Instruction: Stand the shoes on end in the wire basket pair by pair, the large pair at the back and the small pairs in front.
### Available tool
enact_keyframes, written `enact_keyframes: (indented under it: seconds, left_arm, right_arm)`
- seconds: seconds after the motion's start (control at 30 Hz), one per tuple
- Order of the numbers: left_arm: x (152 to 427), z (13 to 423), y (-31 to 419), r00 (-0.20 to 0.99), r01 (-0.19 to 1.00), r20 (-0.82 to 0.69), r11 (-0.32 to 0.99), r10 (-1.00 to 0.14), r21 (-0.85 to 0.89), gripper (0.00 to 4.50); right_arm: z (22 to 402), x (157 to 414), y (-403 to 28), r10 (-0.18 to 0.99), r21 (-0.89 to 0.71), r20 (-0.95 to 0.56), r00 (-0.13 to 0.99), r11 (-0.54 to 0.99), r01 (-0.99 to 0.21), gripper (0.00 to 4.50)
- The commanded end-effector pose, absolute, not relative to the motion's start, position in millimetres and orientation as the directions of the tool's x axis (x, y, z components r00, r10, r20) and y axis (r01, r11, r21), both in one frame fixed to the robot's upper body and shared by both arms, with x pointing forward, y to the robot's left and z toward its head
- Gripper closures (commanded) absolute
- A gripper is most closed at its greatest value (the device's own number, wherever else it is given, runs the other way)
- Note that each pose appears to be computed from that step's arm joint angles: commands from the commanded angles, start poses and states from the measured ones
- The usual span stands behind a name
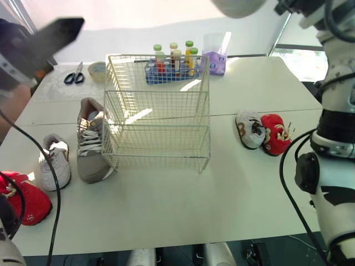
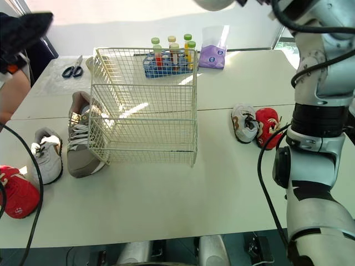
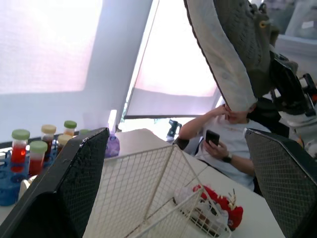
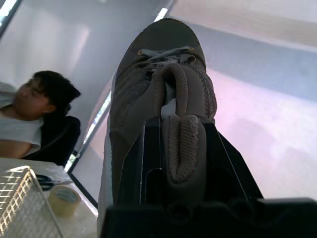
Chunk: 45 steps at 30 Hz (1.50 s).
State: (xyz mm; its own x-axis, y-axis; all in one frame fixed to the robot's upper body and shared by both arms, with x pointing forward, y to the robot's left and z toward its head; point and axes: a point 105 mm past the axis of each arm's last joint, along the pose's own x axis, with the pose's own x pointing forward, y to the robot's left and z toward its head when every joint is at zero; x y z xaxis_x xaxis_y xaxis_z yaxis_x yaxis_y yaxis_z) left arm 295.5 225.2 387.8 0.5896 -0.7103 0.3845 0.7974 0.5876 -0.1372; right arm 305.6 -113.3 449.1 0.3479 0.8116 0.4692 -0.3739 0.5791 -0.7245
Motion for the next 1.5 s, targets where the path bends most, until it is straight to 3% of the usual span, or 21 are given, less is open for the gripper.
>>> enact_keyframes:
  seconds: [0.03,0.23,0.67,0.8,0.9,1.0,1.1,1.17,1.3,1.37,1.43,1.5]
  left_arm:
    - [284,412,230,0.549,0.816,0.441,0.571,-0.710,-0.096,0.00]
    - [264,422,221,0.468,0.869,0.436,0.490,-0.769,-0.068,0.00]
    - [285,400,225,0.551,0.827,0.288,0.557,-0.783,-0.068,0.00]
    - [278,391,215,0.490,0.869,0.221,0.493,-0.843,-0.046,0.00]
    - [271,383,212,0.439,0.898,0.171,0.437,-0.882,-0.051,0.85]
    - [268,373,212,0.426,0.905,0.128,0.424,-0.896,-0.043,2.40]
    - [267,372,211,0.423,0.906,0.134,0.422,-0.896,-0.036,3.64]
    - [268,374,212,0.436,0.900,0.156,0.435,-0.887,-0.039,3.78]
    - [266,388,227,0.466,0.880,0.318,0.468,-0.826,-0.076,3.78]
    - [264,392,235,0.489,0.862,0.401,0.499,-0.775,-0.089,3.78]
    - [264,392,243,0.524,0.833,0.464,0.543,-0.714,-0.105,3.78]
    - [262,394,244,0.534,0.813,0.530,0.572,-0.659,-0.108,3.78]
  right_arm:
    - [438,291,-90,0.903,-0.817,0.362,0.233,0.427,-0.387,4.12]
    - [420,291,-78,0.948,-0.864,0.262,0.182,0.314,-0.394,4.12]
    - [399,275,-61,0.991,-0.985,0.094,0.097,0.106,-0.137,4.12]
    - [395,273,-59,0.993,-0.993,0.073,0.091,0.081,-0.086,4.12]
    - [393,275,-60,0.994,-0.996,0.061,0.096,0.067,-0.059,4.13]
    - [394,277,-60,0.993,-0.996,0.067,0.096,0.072,-0.047,4.13]
    - [394,279,-61,0.991,-0.995,0.084,0.105,0.089,-0.051,4.13]
    - [394,282,-64,0.988,-0.992,0.100,0.119,0.109,-0.068,4.13]
    - [415,303,-102,0.924,-0.876,0.310,0.226,0.370,-0.310,2.35]
    - [430,318,-138,0.803,-0.672,0.507,0.313,0.596,-0.440,1.26]
    - [432,327,-164,0.680,-0.456,0.620,0.392,0.719,-0.525,0.18]
    - [416,334,-177,0.586,-0.202,0.667,0.460,0.737,-0.645,0.03]
